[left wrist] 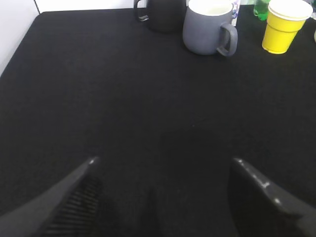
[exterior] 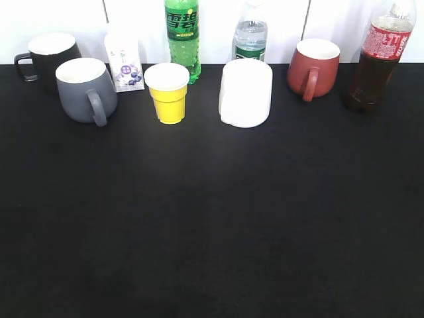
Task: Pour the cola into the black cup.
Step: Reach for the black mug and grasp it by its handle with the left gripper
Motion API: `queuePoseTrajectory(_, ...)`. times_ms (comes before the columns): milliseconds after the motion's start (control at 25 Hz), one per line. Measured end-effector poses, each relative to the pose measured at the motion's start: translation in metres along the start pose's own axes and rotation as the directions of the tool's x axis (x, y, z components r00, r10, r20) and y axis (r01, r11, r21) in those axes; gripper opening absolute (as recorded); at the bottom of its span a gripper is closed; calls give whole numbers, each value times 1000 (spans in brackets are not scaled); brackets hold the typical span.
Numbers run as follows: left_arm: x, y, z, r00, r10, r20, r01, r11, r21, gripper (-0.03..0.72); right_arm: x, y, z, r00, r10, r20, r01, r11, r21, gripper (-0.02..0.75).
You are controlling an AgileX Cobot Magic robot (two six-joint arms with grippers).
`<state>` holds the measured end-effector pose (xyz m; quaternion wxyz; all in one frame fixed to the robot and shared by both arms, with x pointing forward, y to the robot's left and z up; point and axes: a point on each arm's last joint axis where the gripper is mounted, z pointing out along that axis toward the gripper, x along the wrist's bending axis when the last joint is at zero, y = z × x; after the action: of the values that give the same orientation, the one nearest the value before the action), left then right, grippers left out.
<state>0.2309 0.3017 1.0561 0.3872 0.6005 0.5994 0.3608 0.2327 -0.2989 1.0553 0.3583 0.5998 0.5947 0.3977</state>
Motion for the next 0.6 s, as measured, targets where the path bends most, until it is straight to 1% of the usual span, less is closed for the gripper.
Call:
queuePoseTrajectory(280,0,0,0,1000,0,0,0,1000,-1,582,0,0,0,1000,0,0,0,1000,0,564)
queuePoseTrajectory(320,0,2,-1,1000,0,1,0,1000,-18,573,0,0,0,1000,0,0,0,1000,0,564)
queuePoseTrajectory(360,0,10,-5,1000,0,3,0,996,-86,564,0,0,0,1000,0,0,0,1000,0,564)
queuePoseTrajectory(400,0,32,-3,1000,7,-1,-7,962,-272,553,0,0,0,1000,0,0,0,1000,0,564)
queuePoseTrajectory(440,0,41,-1,1000,14,-8,-16,940,-340,551,0,0,0,1000,0,0,0,1000,0,564)
queuePoseTrajectory(480,0,55,7,999,29,-22,-36,898,-438,543,0,0,0,1000,0,0,0,1000,0,564)
queuePoseTrajectory(520,-1,68,23,999,40,-23,-46,864,-501,538,0,0,0,1000,0,0,0,1000,0,564)
queuePoseTrajectory(560,-2,78,53,998,52,-18,-54,840,-540,533,0,0,0,1000,0,0,0,1000,0,564)
queuePoseTrajectory(600,-3,79,65,998,58,-16,-57,839,-542,533,0,0,0,1000,0,0,0,1000,0,564)
